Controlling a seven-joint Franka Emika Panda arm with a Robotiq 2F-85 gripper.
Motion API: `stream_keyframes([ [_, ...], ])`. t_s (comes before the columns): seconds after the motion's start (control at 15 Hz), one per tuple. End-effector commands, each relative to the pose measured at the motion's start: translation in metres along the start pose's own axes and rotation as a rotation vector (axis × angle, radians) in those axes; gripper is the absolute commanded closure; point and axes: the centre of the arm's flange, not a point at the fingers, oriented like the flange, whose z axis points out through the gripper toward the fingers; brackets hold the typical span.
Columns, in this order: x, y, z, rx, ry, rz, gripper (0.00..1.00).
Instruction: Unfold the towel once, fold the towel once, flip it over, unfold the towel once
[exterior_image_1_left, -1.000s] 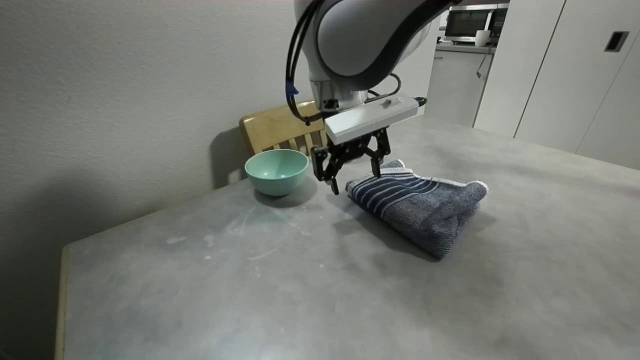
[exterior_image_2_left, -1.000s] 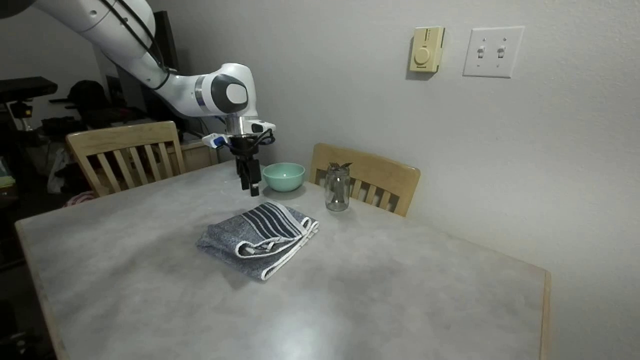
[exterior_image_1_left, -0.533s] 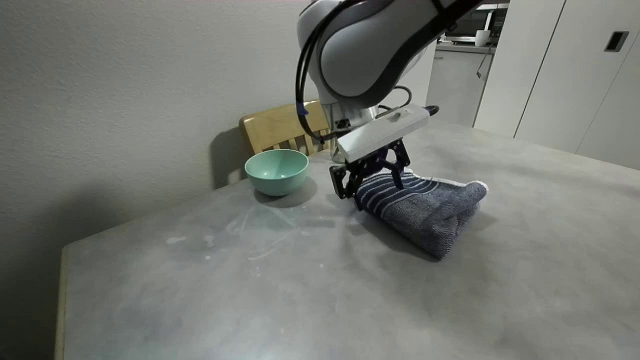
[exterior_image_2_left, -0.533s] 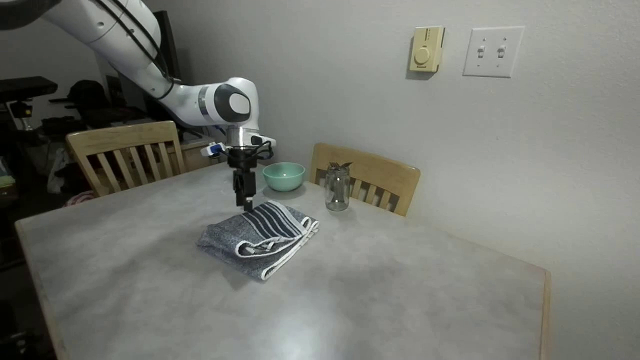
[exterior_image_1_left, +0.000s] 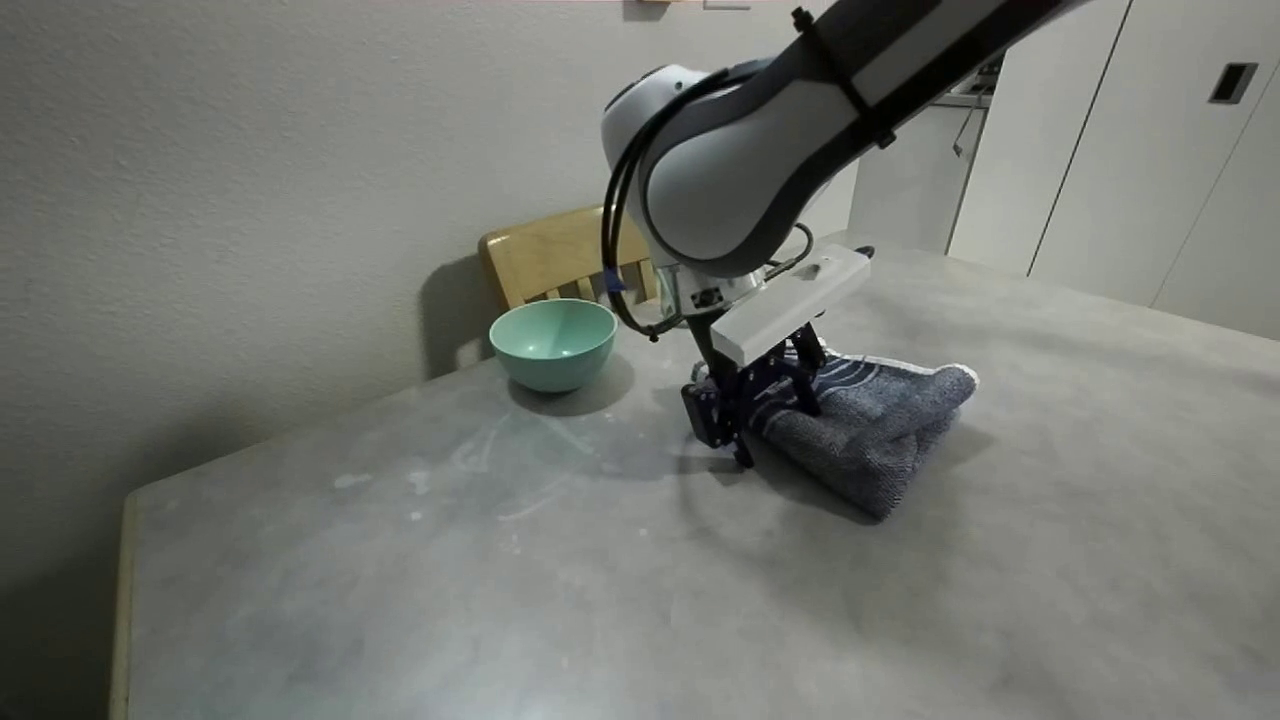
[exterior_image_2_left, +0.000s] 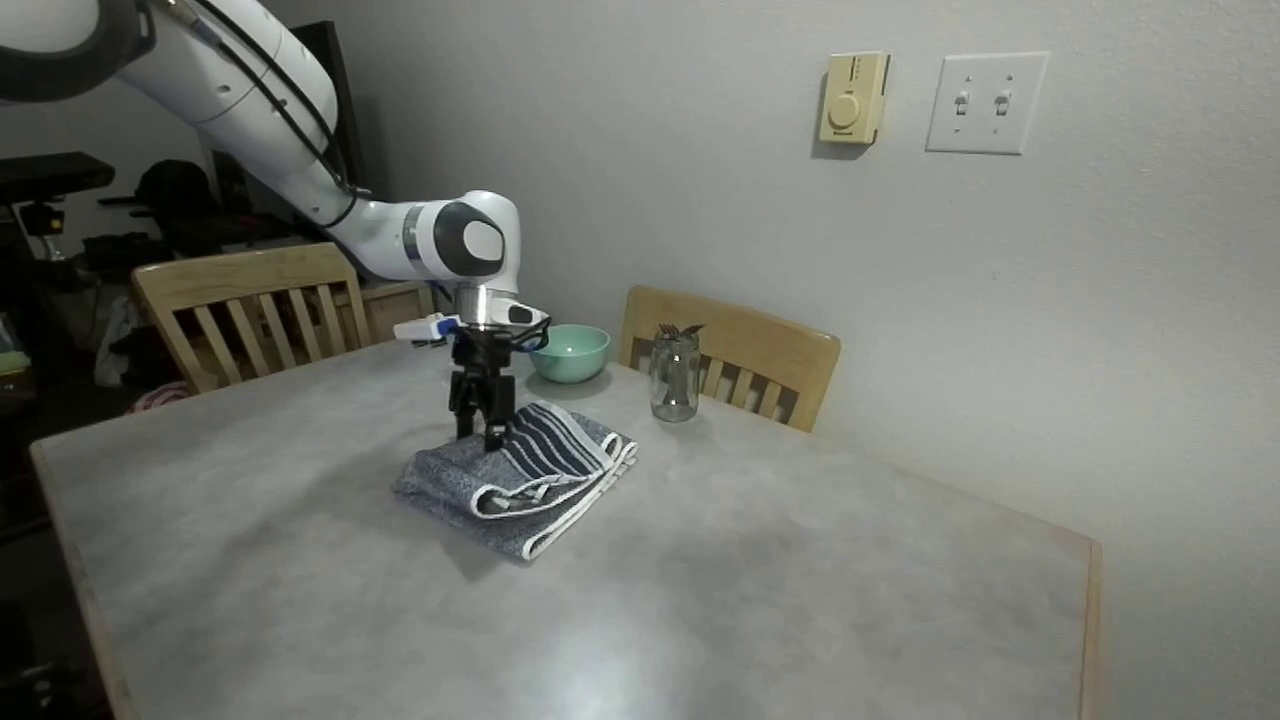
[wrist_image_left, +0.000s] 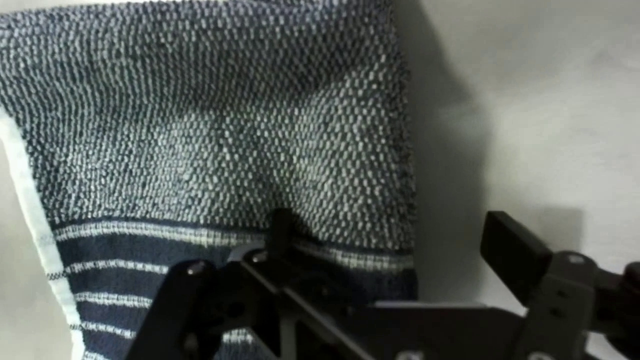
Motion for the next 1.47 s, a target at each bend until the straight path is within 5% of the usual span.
stream_keyframes([
  [0.0,0.008,0.004,0.000,-0.011,-0.039,-0.079,0.34],
  [0.6,0.008,-0.004,-0.025,0.054,0.016,-0.306,0.97],
  [1.4,-0.029,-0.021,-0.093,0.131,0.174,-0.692,0.98],
])
